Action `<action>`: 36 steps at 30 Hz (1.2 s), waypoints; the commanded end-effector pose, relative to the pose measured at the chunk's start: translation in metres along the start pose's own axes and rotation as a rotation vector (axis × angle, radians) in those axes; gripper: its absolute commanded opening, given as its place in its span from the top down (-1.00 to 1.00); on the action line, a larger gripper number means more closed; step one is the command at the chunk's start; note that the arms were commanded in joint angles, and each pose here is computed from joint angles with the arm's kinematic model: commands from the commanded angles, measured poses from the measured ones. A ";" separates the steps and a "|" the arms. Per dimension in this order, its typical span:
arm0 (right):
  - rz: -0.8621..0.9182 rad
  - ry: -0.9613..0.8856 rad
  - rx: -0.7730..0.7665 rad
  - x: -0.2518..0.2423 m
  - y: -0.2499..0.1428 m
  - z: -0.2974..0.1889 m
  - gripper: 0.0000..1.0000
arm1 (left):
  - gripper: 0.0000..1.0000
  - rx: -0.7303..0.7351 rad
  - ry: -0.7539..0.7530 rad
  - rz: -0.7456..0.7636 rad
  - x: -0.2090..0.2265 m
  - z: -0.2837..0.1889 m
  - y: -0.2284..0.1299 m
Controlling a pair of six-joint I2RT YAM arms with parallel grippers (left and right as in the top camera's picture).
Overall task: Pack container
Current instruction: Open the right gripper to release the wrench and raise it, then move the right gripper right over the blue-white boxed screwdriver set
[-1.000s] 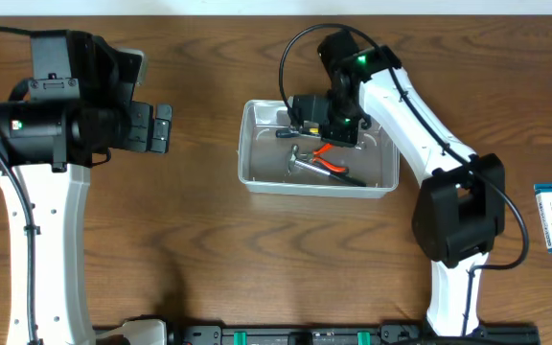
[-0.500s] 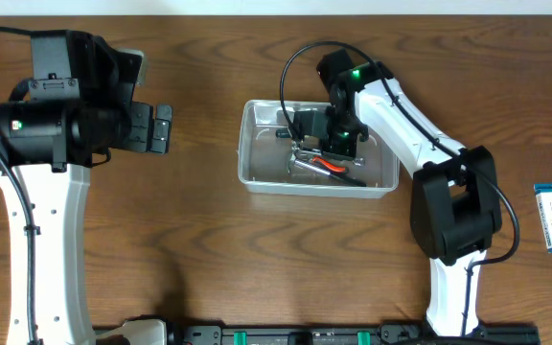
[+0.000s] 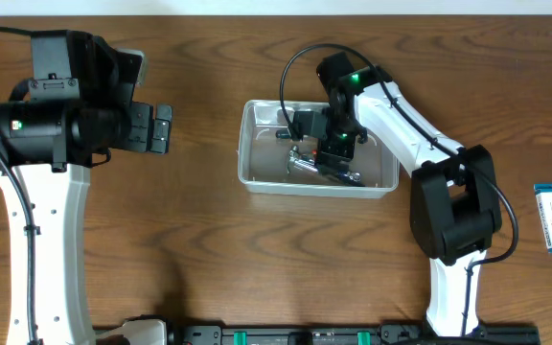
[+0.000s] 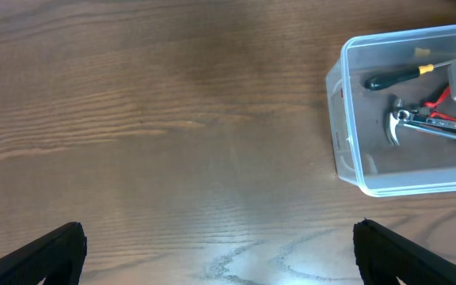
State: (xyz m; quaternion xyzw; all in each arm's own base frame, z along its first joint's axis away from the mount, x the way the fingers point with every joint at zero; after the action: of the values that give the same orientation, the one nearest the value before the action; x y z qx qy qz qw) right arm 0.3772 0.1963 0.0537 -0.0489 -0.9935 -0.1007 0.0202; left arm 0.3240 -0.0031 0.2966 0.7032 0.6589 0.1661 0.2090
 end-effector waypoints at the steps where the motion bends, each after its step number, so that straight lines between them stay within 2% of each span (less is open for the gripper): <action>1: 0.062 -0.042 -0.050 -0.011 0.022 -0.020 -0.98 | -0.96 -0.008 0.010 -0.001 0.000 -0.003 0.001; 9: 0.109 -0.178 -0.146 -0.025 0.055 -0.128 -0.99 | -0.96 -0.008 0.010 -0.001 0.000 -0.003 0.001; 16: 0.202 -0.331 -0.255 -0.015 0.053 -0.232 -0.99 | -0.96 -0.008 0.011 -0.001 0.000 -0.003 0.001; 20: 0.335 -0.430 -0.252 -0.002 0.017 -0.282 -0.98 | -0.96 -0.008 0.010 -0.001 0.000 -0.003 0.001; 24: 0.472 -0.450 -0.240 0.018 -0.025 -0.309 -0.99 | -0.96 -0.008 0.010 -0.001 0.000 -0.003 0.001; 28: 0.684 -0.479 -0.251 0.030 -0.067 -0.330 -0.99 | -0.96 -0.008 0.010 -0.001 0.000 -0.003 0.001; 32: 0.819 -0.526 -0.245 0.039 -0.109 -0.344 -0.98 | -0.96 -0.008 0.010 -0.001 0.000 -0.003 0.001; 36: 0.944 -0.510 -0.212 0.064 -0.145 -0.338 -0.98 | -0.96 -0.008 0.010 -0.001 0.000 -0.003 0.001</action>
State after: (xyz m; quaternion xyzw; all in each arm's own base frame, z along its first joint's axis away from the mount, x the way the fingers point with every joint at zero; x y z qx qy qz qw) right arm 0.3292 0.0094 0.3636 -0.4674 -0.8452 -0.1734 -0.1929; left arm 0.3240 -0.0031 0.2966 0.7031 0.6591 0.1662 0.2089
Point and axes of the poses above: each gripper's point midway between its finger pads, its own z axis out along the fingers, its own x axis along the line the jaws close on, y = z × x, the point moved 1 cm from there along -z, back along the fingers, and after that the axes turned 7 degrees about -z, right-handed, at the moved point
